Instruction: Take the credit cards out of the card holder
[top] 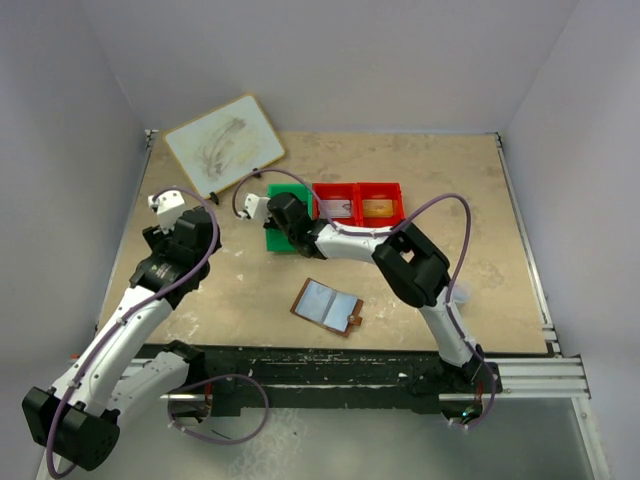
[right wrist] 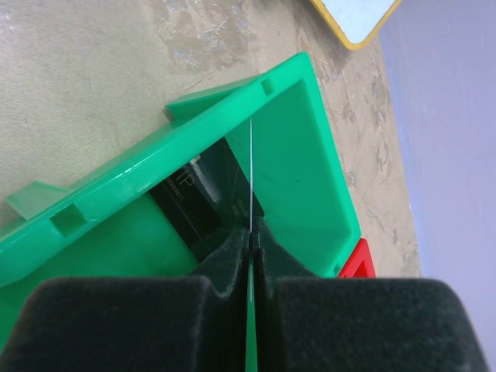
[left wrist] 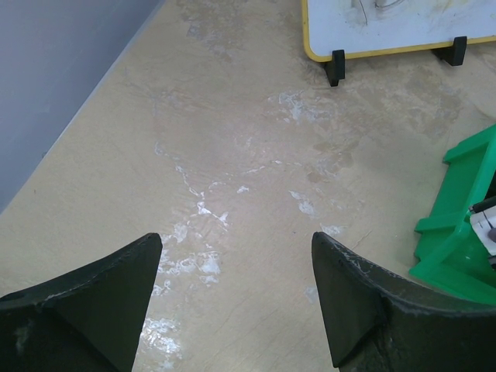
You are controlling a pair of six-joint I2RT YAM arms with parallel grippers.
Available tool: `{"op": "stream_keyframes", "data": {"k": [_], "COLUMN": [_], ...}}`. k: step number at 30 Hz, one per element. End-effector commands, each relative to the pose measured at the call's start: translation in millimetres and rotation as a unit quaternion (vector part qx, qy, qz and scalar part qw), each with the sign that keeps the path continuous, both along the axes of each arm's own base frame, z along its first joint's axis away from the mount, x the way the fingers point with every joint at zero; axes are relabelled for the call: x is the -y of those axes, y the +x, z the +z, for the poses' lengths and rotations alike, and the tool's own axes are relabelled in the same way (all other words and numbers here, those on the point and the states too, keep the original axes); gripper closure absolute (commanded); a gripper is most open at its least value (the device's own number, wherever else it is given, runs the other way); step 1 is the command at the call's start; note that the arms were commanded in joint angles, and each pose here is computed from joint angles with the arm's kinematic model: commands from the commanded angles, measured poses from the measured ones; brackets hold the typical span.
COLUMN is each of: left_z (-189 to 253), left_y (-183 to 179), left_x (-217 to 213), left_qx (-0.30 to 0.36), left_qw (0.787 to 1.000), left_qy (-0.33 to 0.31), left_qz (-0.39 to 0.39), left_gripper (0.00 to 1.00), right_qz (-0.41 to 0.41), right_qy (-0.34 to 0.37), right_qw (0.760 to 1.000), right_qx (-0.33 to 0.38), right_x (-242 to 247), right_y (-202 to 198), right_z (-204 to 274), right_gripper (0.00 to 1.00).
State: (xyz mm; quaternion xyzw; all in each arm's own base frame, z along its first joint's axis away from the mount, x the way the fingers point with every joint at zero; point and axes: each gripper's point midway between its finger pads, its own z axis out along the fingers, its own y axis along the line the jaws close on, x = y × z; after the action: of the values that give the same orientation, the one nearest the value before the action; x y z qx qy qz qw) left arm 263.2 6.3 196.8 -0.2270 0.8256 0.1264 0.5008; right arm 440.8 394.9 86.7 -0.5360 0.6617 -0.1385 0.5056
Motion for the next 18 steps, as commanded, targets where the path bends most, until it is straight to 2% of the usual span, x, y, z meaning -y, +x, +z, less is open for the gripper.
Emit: {"op": "stream_keyframes", "data": {"k": [1,5,11,18], "left_z": [20.0,32.0,50.3,51.9], "left_y": [2.0,-5.2,-18.8,-18.9], "left_x": [-6.1,-17.5,-32.6,-31.1], "left_qx": [0.030,0.051,0.096,0.103], "left_qw": [0.999,0.998,0.992,0.992], "left_qy": [0.005,0.011,0.008,0.002], "left_qz": [0.010,0.040,0.075,0.070], "left_gripper": [0.24,0.23,0.23,0.22], "right_qz": [-0.012,-0.008,-0.009,-0.014], "right_qy": [0.006,0.010,0.021,0.017], "right_qw": [0.999,1.000,1.000,1.000], "right_qx": [0.035,0.027,0.019,0.018], "right_x": [-2.7,-4.1,-4.2,-1.5], "right_y": [14.7,13.8,15.5,16.6], "right_z": [24.1,18.8,15.9,9.9], "right_gripper": [1.00,1.00,0.91,0.81]}}
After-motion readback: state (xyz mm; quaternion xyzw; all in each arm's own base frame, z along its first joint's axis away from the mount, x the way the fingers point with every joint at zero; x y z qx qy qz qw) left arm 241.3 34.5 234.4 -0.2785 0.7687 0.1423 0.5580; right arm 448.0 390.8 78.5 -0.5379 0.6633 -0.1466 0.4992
